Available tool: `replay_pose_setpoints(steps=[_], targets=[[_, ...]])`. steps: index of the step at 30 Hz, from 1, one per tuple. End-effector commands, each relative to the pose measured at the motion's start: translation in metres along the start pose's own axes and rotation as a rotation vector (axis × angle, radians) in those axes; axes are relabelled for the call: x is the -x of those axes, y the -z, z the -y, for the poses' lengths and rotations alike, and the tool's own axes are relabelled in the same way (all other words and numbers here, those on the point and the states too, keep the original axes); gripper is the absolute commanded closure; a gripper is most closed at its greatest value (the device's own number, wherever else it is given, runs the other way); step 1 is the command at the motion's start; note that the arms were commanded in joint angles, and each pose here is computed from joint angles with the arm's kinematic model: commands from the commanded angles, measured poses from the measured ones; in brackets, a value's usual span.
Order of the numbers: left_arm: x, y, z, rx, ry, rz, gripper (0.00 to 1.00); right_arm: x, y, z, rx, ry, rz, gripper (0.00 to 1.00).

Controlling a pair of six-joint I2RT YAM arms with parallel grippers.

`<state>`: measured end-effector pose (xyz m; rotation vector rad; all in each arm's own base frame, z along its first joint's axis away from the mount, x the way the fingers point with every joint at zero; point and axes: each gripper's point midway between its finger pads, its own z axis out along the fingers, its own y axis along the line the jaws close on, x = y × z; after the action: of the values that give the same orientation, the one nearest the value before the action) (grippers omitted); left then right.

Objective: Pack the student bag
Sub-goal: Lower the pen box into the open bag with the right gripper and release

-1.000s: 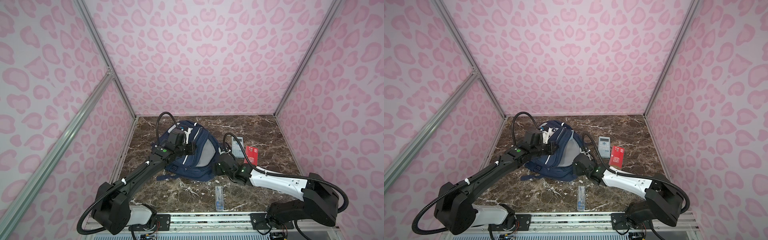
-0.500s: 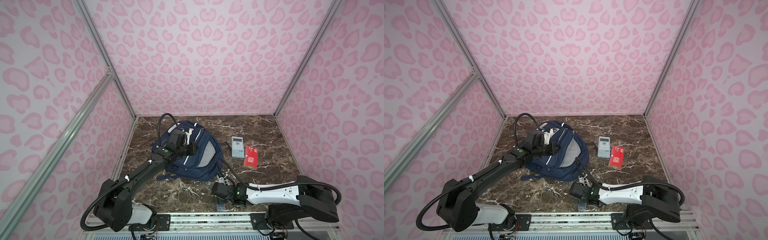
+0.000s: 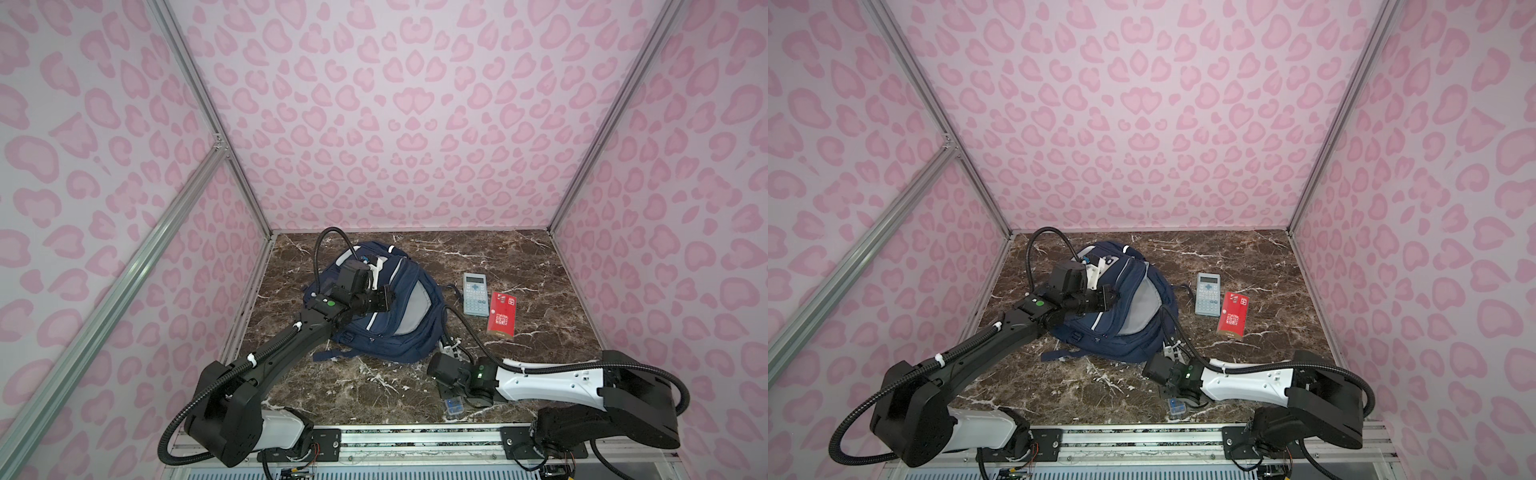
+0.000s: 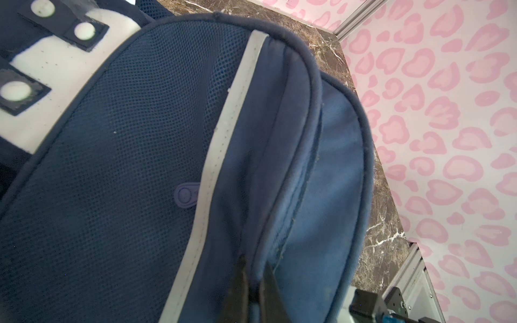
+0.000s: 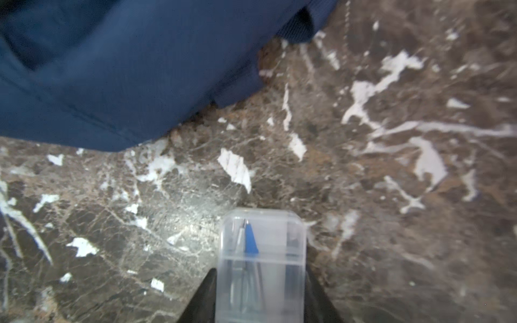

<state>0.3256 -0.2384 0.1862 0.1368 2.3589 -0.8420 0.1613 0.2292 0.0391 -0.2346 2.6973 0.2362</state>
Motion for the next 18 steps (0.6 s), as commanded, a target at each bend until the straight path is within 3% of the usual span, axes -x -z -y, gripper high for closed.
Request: replay_pose_setpoints(steps=[1,9,13,18], targets=[[0.003,0.005,0.008,-0.032,-0.007,-0.004,0.97,0.025,0.014,-0.008,0.074,0.017,0.032,0.58],[0.007,0.004,0.029,-0.133,-0.022,-0.037,0.97,0.139,0.029,-0.045,0.272,-0.042,0.205,0.56],[0.016,0.011,0.044,-0.196,-0.035,-0.029,0.97,0.193,0.009,-0.074,0.326,-0.077,0.185,0.56],[0.031,0.023,0.056,-0.234,-0.052,0.002,0.97,0.245,-0.031,-0.103,0.443,-0.253,0.226,0.53]])
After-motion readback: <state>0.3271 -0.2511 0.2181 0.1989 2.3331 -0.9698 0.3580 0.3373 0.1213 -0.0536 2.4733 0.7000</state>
